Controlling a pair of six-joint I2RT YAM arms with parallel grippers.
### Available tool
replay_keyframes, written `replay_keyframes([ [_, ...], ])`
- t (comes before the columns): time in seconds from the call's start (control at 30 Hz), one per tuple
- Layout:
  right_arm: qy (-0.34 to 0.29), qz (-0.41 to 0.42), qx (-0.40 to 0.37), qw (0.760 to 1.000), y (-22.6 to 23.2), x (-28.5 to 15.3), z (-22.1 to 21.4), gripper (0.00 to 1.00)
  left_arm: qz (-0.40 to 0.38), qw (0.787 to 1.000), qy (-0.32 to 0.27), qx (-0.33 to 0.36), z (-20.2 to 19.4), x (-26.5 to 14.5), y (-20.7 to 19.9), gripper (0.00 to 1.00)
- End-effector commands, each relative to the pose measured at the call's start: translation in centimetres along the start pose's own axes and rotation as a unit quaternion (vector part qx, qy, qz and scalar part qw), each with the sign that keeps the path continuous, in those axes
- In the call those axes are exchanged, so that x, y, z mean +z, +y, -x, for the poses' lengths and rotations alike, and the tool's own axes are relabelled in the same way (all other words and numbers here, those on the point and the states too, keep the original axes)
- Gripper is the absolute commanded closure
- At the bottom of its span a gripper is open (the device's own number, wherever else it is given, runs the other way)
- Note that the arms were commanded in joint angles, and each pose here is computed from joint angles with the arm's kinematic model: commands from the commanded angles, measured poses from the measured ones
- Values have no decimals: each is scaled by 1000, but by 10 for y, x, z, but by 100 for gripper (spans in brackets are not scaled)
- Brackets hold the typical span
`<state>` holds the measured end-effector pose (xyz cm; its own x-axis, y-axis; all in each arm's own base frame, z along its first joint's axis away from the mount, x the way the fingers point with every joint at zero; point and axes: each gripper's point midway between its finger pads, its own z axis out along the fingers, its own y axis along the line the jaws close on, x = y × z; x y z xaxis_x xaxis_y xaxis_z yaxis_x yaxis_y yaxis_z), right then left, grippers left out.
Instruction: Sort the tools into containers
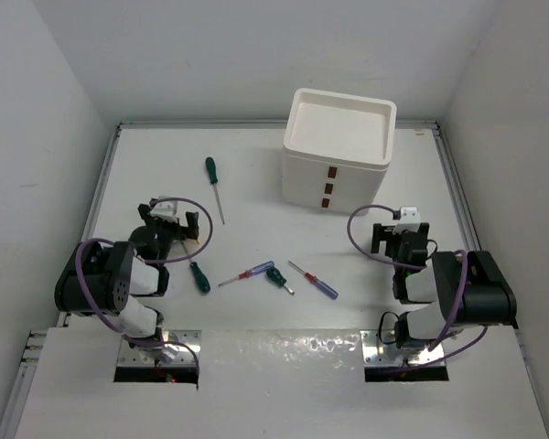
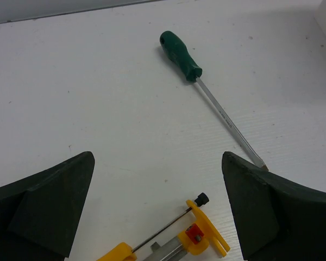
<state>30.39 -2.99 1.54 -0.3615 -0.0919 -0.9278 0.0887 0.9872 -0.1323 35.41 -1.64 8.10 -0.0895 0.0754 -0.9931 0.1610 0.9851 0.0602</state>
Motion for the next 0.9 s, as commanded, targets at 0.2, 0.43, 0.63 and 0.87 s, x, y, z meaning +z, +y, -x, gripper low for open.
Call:
replay_keyframes([
  [0.2,-16,-75,90,993,-27,10,101,1,-3,998,-56,7,31,8,3,0],
  [0.43,66,-50,85,993,-30,-38,165,2,-64,997,21,-39,122,78,16,0],
  [0.63,61,-56,118,990,-36,-87,204,14,-106,991,4,79,258,111,-15,0],
  [0.87,77,-35,186,979,22,-94,216,19,-229,968,60,78,310,110,-149,0],
])
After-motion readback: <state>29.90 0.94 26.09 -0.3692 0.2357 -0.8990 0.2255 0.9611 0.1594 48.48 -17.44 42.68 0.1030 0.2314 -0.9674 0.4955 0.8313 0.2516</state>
